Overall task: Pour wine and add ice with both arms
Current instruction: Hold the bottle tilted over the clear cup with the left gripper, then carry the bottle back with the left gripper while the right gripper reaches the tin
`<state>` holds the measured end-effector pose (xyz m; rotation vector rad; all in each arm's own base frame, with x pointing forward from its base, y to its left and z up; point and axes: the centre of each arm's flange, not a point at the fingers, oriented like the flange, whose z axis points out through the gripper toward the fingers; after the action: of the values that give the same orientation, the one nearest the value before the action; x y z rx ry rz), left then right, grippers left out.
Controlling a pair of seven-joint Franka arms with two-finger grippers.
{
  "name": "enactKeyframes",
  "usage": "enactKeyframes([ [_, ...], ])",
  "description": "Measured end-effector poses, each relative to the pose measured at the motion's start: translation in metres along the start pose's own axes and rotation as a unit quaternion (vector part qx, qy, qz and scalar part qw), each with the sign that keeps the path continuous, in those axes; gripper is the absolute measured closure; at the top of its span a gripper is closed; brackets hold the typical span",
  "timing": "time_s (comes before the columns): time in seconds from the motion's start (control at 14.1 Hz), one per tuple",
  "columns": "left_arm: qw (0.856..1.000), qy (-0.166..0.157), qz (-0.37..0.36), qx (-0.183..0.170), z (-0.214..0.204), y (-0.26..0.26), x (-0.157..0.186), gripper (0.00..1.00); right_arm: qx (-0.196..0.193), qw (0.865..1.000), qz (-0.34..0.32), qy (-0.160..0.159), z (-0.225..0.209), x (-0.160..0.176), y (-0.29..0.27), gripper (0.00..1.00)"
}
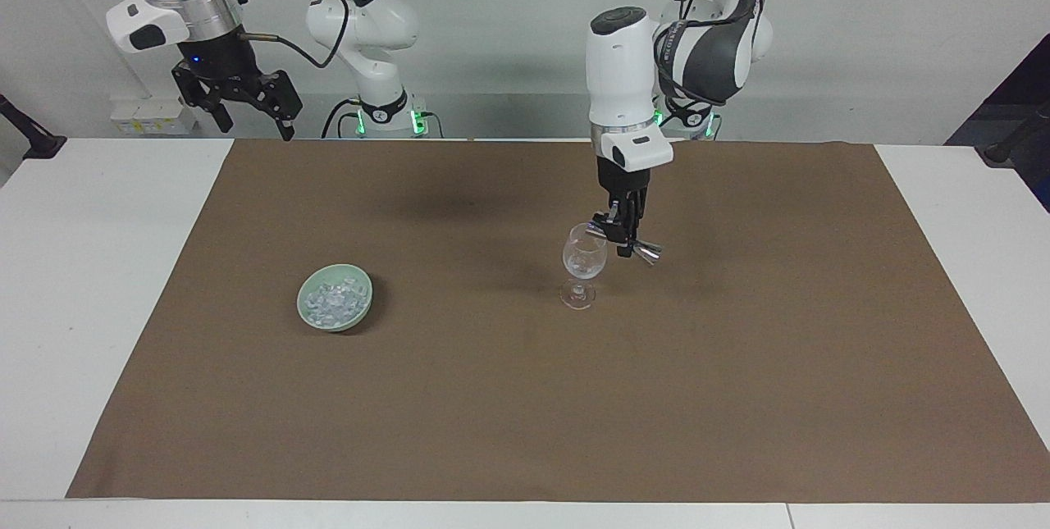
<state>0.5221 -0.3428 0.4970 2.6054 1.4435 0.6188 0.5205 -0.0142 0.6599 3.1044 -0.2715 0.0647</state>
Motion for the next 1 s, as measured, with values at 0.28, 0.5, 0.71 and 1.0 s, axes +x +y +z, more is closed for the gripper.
enactKeyframes([
  [0.28, 1.0, 0.0, -0.004, 0.0, 0.0, 0.0, 0.0, 0.78, 0.0, 1.0, 0.0, 0.0, 0.0, 0.0, 0.0, 0.0],
  [0.5, 1.0, -0.001, -0.01, 0.002, 0.001, 0.0, 0.004, 0.78, 0.0, 1.0, 0.0, 0.0, 0.0, 0.0, 0.0, 0.0],
  [0.71, 0.999, -0.028, -0.033, 0.012, 0.004, -0.001, 0.006, 0.78, 0.0, 1.0, 0.0, 0.0, 0.0, 0.0, 0.0, 0.0],
  [1.0, 0.989, -0.102, -0.097, 0.034, 0.009, -0.003, 0.02, 0.78, 0.001, 1.0, 0.0, 0.008, 0.017, 0.005, -0.001, 0.0],
])
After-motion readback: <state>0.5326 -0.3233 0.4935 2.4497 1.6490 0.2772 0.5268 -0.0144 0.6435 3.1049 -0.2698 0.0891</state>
